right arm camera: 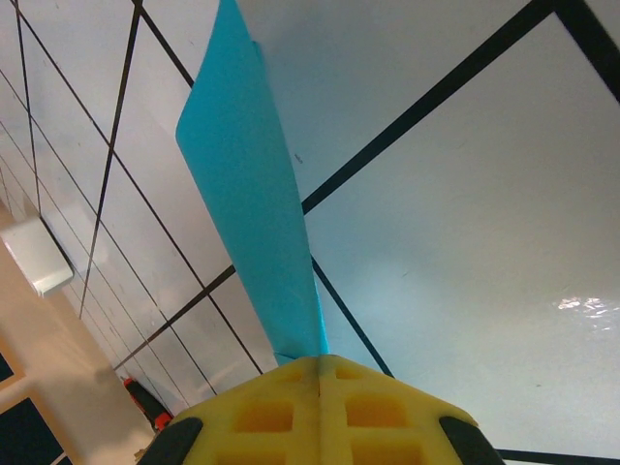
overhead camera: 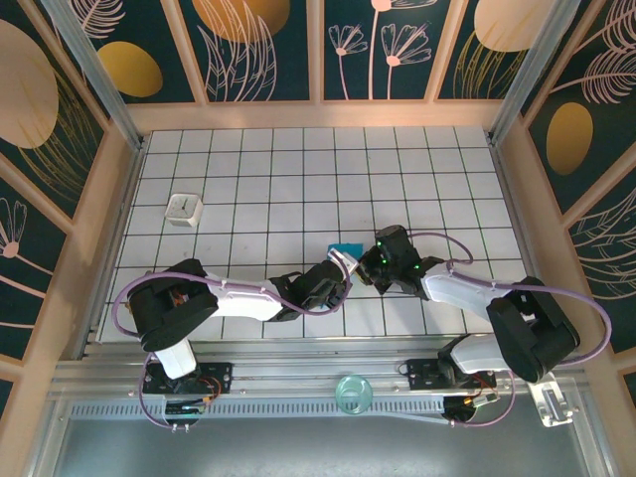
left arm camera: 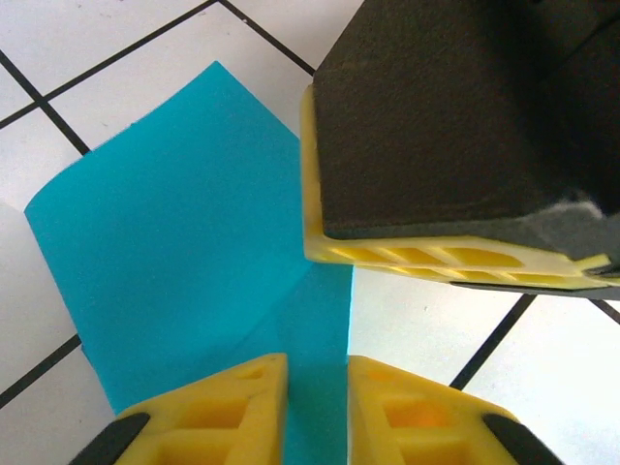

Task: Fold a paper plane with a square sheet of paper (pick it up from the middle)
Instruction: Perform the fifth fold on the wing at the bottom-center of the table.

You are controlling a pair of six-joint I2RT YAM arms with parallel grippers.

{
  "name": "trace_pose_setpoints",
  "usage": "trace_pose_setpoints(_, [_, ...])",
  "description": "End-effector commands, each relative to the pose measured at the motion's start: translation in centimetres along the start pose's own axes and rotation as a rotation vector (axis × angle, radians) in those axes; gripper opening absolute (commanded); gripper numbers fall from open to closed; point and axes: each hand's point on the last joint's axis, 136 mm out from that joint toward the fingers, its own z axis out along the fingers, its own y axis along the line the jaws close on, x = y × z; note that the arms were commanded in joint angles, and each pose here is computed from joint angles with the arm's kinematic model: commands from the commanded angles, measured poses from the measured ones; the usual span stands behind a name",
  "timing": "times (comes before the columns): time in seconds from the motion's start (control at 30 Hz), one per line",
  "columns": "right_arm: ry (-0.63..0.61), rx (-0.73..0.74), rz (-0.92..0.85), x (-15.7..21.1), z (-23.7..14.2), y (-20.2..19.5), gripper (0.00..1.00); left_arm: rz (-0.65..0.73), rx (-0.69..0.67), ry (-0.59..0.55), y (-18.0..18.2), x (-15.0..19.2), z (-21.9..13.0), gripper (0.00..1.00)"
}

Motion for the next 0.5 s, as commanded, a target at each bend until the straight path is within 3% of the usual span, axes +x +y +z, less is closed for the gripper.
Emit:
trace_pose_setpoints(0.0, [0.002,-0.023,-0.021,0.17,0.08,0.80,0.00,0.000,-0.010,-0.011,0.05,-0.08,0.38,0.20])
trace_pose_setpoints(0.23, [0.001,-0.027,-0.025,0.14,0.08,0.92,0.00,-0.011,-0.021,-0.020,0.41,0.01,0.13,0.08])
trace_pose_setpoints(0.47, [-0.018,-0.045,-0.057,-0.14,-0.46,1.67,0.16,-0.073,0.030,-0.056,0.15,0.02,-0.32,0.00])
